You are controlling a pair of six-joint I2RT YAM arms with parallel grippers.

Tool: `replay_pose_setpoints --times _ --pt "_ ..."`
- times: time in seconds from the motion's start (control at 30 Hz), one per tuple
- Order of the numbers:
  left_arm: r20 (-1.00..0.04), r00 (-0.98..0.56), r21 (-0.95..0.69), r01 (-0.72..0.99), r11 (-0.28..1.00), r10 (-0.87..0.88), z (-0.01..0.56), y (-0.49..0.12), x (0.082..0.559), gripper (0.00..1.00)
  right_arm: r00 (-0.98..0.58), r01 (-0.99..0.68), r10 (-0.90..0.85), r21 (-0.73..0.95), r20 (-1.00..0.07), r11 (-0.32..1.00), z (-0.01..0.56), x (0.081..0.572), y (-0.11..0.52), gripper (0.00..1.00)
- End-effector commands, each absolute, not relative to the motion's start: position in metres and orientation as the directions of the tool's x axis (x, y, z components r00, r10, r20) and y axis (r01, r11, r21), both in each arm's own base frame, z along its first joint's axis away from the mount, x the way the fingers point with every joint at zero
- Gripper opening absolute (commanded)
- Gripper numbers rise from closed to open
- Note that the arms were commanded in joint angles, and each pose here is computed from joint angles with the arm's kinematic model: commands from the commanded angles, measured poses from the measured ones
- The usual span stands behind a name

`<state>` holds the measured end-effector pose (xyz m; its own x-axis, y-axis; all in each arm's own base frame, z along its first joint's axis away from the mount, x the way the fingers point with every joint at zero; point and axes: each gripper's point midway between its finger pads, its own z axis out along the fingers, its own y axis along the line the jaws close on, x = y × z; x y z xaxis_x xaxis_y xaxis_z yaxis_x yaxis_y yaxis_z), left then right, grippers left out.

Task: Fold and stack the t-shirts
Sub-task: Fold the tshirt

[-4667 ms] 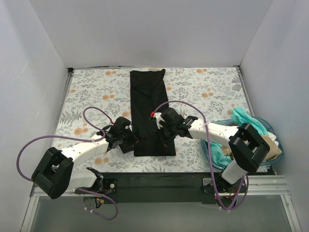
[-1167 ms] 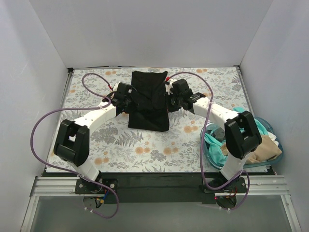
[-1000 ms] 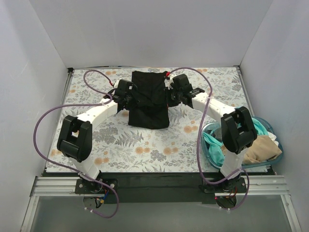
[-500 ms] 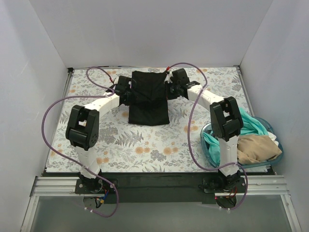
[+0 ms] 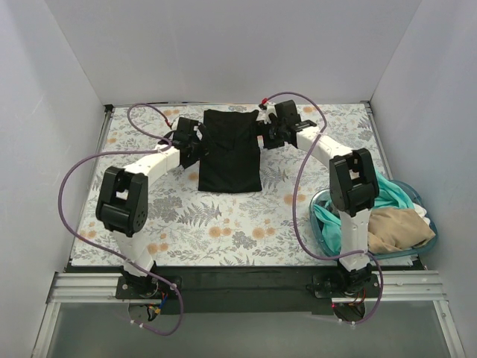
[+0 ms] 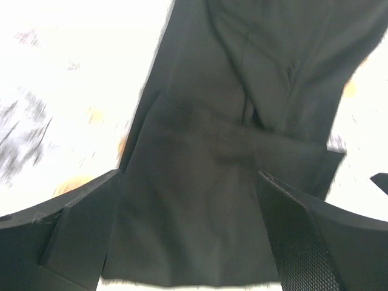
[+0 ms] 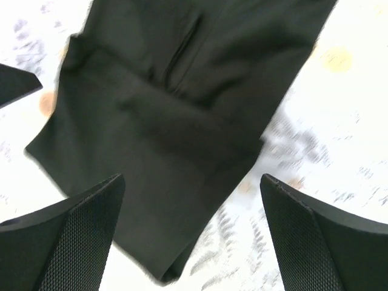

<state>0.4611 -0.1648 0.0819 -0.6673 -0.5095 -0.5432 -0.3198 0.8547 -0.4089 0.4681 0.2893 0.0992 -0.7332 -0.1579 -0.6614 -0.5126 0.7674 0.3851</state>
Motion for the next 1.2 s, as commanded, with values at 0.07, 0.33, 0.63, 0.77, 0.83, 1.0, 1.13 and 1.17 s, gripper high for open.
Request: replay_pose_setpoints --times 0.07,0.33,0.63,0.77,0.83,1.0,1.13,1.17 --pt "-0.54 -0.638 -0.492 -0.289 0.821 -0.549 0.121 -0.16 0.422 0.9 -0.726 -0.565 -0.155 0.453 -0.67 0.69 0.136 0.411 0.288 0.98" --pt "-0.415 -0.72 -0.537 -0.3 0.789 -0.556 0.078 -0.164 0.357 0.89 -0.83 -0.484 -0.159 0.549 -0.535 0.681 0.086 0.332 0.269 0.98" --pt "-0.38 -0.735 -0.48 -0.363 0.798 -0.562 0.044 -0.157 0.348 0.57 -0.869 -0.434 -0.155 0.572 -0.47 0.696 0.059 0.326 0.27 0.77" --pt "-0.358 -0.737 -0.464 -0.392 0.794 -0.573 0.032 -0.157 0.348 0.49 -0.88 -0.416 -0.153 0.575 -0.449 0.704 0.049 0.331 0.273 0.69" --pt "-0.375 -0.726 -0.44 -0.408 0.8 -0.577 0.028 -0.151 0.351 0.47 -0.882 -0.413 -0.155 0.574 -0.445 0.707 0.045 0.334 0.275 0.67" --pt "-0.352 -0.743 -0.406 -0.427 0.808 -0.57 0.012 -0.15 0.351 0.35 -0.89 -0.405 -0.157 0.585 -0.428 0.703 0.039 0.337 0.279 0.56" --pt "-0.345 -0.75 -0.403 -0.424 0.811 -0.564 0.011 -0.15 0.347 0.1 -0.899 -0.396 -0.165 0.595 -0.405 0.699 0.032 0.327 0.278 0.31" --pt "-0.342 -0.754 -0.407 -0.419 0.812 -0.561 0.012 -0.151 0.345 0.0 -0.9 -0.395 -0.165 0.594 -0.403 0.701 0.031 0.325 0.277 0.28"
